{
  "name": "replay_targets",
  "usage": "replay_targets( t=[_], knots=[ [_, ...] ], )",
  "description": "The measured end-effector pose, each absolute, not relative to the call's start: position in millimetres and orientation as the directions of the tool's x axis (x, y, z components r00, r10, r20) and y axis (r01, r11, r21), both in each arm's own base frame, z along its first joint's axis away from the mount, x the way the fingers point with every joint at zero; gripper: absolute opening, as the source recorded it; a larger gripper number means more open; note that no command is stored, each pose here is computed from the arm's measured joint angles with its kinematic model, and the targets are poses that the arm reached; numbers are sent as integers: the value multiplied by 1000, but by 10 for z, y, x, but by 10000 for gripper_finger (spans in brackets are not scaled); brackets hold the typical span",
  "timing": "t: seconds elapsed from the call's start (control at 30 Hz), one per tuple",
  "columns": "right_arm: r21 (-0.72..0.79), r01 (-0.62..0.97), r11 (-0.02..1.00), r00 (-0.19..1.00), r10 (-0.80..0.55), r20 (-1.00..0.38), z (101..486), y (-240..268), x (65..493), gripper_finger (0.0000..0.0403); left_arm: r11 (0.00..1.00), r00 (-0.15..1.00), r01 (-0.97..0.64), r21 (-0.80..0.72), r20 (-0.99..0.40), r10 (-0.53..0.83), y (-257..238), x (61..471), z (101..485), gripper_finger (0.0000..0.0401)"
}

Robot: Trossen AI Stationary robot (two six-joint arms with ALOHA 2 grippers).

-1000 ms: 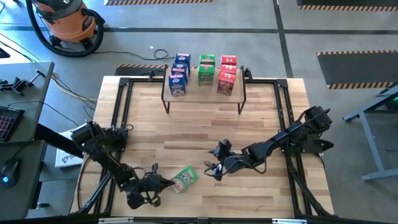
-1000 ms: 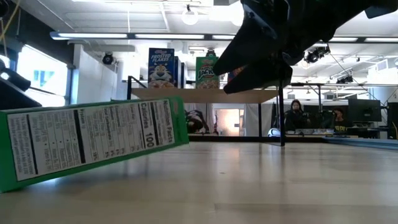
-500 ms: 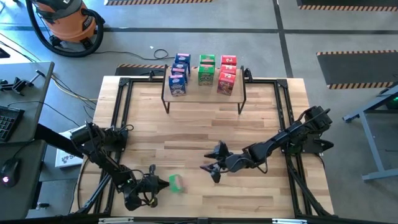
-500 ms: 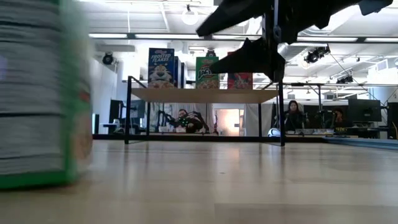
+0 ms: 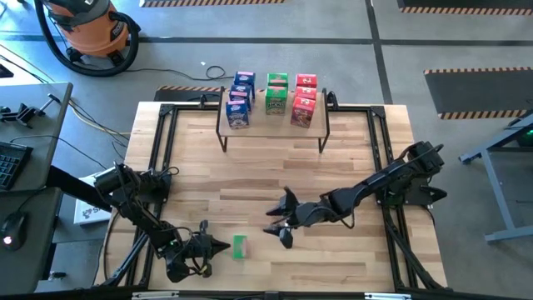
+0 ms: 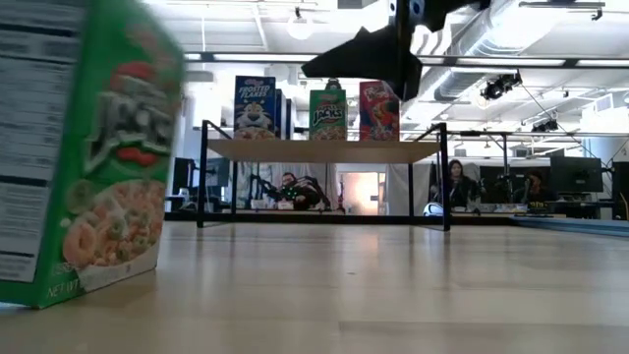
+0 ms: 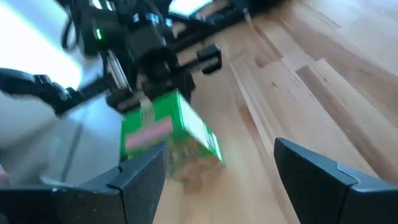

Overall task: Stack cereal on shelf
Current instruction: Move the green cereal into the center of the table

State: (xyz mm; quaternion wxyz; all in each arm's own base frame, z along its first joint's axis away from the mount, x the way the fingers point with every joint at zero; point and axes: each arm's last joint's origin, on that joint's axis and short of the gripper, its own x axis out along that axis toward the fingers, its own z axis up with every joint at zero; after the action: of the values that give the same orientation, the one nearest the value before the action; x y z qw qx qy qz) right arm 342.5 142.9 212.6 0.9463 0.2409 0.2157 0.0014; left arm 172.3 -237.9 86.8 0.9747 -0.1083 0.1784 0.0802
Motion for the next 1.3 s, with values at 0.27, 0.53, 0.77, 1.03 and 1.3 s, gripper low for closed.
replay_targets(
  t=[0.27,0.53,0.77,1.03,1.3],
  knots=[
    [277,-103,955,822,238,-517,1888,1900,3669,233,958,926,-231,-170,-341,163,-2343,1763,881,0],
    [210,-210,955,782,293,-550,1704,2231,4042,71,955,912,-258,-146,-362,191,-2246,1888,872,0],
    [207,-242,948,756,318,-572,1790,2367,4054,7,971,879,-73,-228,-475,-45,-2414,1742,847,0],
    [87,-185,979,798,201,-569,1781,2461,3980,3,967,912,-91,-239,-411,-16,-2455,1718,896,0],
    [58,-139,989,761,144,-633,1727,2500,3877,3,969,928,-115,-220,-373,25,-2382,1869,940,0]
  ],
)
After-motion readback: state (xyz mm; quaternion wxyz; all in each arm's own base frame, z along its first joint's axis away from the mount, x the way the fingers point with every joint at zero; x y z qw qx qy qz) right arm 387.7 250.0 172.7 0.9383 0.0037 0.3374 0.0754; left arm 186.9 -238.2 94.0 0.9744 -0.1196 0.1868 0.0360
